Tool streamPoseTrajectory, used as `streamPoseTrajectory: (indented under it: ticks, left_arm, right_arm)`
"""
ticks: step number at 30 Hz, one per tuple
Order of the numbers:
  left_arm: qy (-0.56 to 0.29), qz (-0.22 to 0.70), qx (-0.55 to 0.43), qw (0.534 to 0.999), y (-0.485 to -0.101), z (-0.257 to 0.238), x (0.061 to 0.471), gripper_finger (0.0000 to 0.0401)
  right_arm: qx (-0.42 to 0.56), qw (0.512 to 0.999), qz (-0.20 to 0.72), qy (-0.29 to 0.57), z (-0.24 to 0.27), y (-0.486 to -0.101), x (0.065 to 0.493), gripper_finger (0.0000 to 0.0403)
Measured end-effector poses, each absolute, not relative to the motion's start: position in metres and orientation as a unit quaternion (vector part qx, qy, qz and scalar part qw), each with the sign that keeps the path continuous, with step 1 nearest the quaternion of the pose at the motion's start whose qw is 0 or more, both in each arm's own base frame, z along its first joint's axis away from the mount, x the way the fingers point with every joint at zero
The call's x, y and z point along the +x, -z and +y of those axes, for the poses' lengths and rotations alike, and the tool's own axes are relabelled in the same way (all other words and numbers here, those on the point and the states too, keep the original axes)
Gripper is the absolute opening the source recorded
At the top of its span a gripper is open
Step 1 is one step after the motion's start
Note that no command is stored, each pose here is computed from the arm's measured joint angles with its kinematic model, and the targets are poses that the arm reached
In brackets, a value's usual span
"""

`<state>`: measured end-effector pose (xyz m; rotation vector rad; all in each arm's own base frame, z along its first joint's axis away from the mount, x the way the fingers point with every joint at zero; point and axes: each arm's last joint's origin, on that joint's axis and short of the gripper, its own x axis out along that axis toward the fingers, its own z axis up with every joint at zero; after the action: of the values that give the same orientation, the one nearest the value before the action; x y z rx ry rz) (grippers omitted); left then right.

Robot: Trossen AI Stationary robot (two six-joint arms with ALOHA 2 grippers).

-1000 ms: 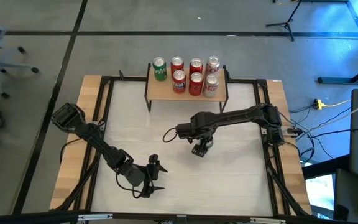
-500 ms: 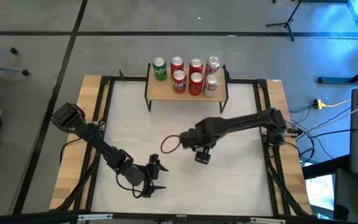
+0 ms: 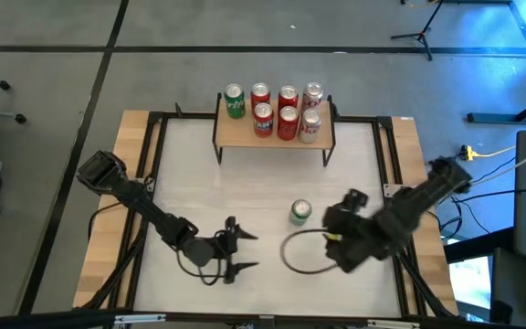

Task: Place canned beverage on shelf
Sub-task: Put the green soda can on the shelf

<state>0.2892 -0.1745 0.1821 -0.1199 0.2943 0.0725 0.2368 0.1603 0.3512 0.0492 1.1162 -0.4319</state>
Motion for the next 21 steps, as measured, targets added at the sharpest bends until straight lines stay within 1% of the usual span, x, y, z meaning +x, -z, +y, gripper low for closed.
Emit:
streamPoseTrajectory:
  ticks: [6,11,16,21]
  left_arm:
    - [-0.073,0.140,-0.067,0.985,-0.180,-0.168,0.327,0.0339]
    - [-0.104,0.136,-0.075,0.982,-0.178,-0.160,0.366,0.0339]
    - [-0.168,0.145,-0.081,0.972,-0.190,-0.143,0.399,0.0339]
    - [-0.229,0.203,-0.075,0.949,-0.208,-0.127,0.421,0.0339]
  right_arm:
    - [0.021,0.859,0.450,0.245,0.162,-0.335,0.183,0.0397]
    - [-0.006,0.893,0.359,0.271,0.160,-0.315,0.153,0.0397]
    - [-0.035,0.918,0.276,0.282,0.157,-0.297,0.137,0.0397]
    - [-0.053,0.931,0.209,0.295,0.154,-0.283,0.135,0.0397]
